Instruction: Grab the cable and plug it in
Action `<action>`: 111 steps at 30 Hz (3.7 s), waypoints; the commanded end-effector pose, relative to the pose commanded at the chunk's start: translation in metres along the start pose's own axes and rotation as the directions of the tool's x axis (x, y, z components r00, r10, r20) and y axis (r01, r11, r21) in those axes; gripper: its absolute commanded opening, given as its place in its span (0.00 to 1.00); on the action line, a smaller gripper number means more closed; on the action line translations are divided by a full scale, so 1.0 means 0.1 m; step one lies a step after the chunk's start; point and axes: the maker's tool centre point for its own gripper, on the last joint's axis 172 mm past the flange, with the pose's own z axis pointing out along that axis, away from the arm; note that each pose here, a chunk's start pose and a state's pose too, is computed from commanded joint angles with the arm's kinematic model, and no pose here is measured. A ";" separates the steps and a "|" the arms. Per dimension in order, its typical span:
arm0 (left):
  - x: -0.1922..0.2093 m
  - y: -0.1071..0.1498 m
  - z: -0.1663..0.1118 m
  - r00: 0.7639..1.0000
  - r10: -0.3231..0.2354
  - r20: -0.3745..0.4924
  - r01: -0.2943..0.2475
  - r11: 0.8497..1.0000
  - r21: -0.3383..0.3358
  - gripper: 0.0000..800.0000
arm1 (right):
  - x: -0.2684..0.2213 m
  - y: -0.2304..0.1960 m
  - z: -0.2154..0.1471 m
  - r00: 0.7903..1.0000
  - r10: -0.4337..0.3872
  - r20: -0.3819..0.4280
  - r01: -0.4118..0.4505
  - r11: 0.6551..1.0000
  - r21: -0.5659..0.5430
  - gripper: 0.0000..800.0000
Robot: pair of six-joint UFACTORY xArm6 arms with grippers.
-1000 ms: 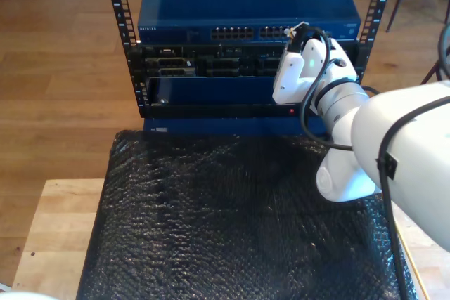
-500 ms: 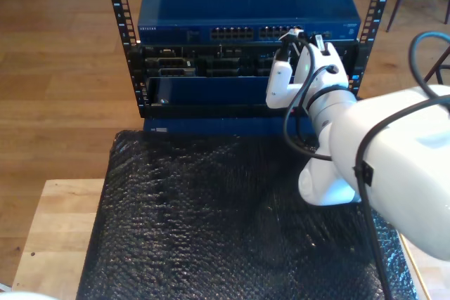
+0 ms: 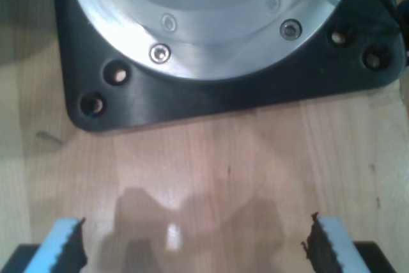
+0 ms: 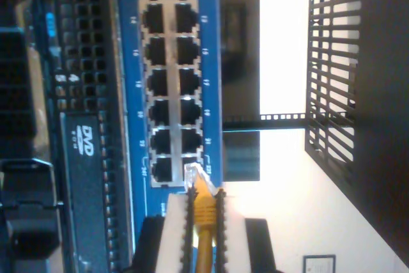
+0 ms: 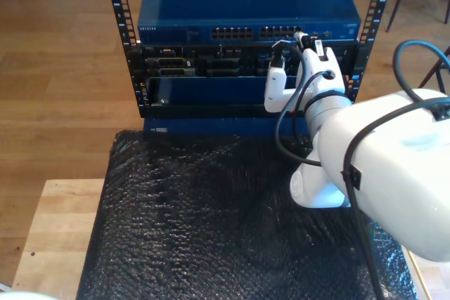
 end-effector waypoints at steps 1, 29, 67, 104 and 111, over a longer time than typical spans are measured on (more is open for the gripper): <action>0.01 0.00 0.01 1.000 0.000 -0.002 0.000 1.000 0.000 1.00 | 0.00 -0.01 0.01 1.000 0.000 0.000 0.000 1.000 0.000 0.00; 0.00 0.00 0.00 1.000 0.000 0.000 0.000 1.000 0.000 1.00 | -0.03 0.05 0.02 0.999 -0.035 0.030 0.036 0.999 -0.030 0.00; 0.00 0.00 0.00 1.000 0.000 0.000 0.000 1.000 0.000 1.00 | -0.07 -0.02 0.06 0.998 -0.036 0.045 0.037 0.999 -0.024 0.00; 0.00 0.00 0.00 1.000 0.000 0.000 0.000 1.000 0.000 1.00 | -0.06 -0.03 0.09 0.998 -0.032 0.045 0.033 0.999 -0.027 0.00; 0.00 0.00 0.00 1.000 0.000 0.000 0.000 1.000 0.000 1.00 | -0.05 0.00 0.10 0.999 -0.028 0.044 0.029 0.999 -0.035 0.00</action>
